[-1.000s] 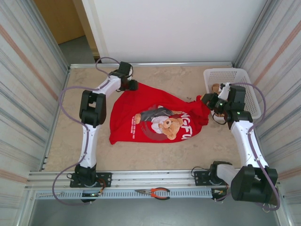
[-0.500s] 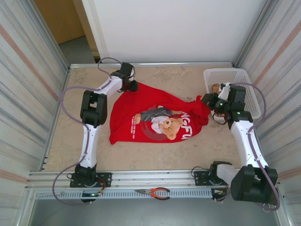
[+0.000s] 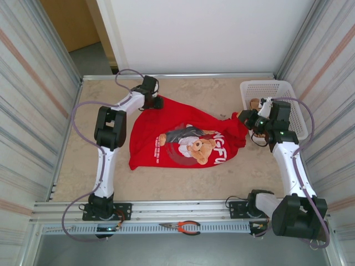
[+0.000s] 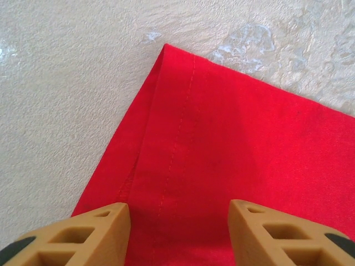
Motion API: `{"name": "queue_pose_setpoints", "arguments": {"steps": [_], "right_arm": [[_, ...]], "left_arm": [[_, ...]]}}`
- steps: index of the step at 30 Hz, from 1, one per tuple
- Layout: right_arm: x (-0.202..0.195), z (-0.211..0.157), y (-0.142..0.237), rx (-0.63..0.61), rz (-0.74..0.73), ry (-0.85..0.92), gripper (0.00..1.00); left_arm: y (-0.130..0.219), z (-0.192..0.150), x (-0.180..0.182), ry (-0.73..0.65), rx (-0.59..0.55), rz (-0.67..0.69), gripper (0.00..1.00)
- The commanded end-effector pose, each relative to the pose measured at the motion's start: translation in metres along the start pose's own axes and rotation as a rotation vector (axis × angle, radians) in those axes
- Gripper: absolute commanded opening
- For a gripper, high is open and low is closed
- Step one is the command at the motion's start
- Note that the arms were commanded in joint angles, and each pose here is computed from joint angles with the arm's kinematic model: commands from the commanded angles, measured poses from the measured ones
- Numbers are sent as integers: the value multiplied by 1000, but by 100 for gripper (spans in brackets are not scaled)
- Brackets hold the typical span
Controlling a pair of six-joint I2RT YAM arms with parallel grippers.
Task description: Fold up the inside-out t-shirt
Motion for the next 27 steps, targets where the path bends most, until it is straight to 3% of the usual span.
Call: {"name": "queue_pose_setpoints", "arguments": {"steps": [1,4,11,15,21,27], "right_arm": [[7,4,5,-9,17,32,0],[7,4,6,-11,16,32,0],[7,6,6,-13,18,29,0],[10,11,6,-17,26,33,0],[20,24,9,-29,44,41,0],[30,30,18,-55,56,50,0]], "left_arm": [[4,-1,2,-5,10,18,50],[1,-4,2,0,21,18,47],[0,-6,-4,-8,28,-10,0],[22,13,-13,-12,-25,-40,0],[94,48,-27,6,-131,-115,0],[163,36,-33,81,-149,-199,0]]}}
Point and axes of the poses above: each hand's point on the last joint's axis, 136 mm out from that joint toward the fingers, its own y axis back along the fingers, its own x axis along the line the jaws close on, z = x × y, the point moved 3 cm from there along y, back along the fingers, and after that the axes turned 2 degrees about y, right-handed, at the moved point
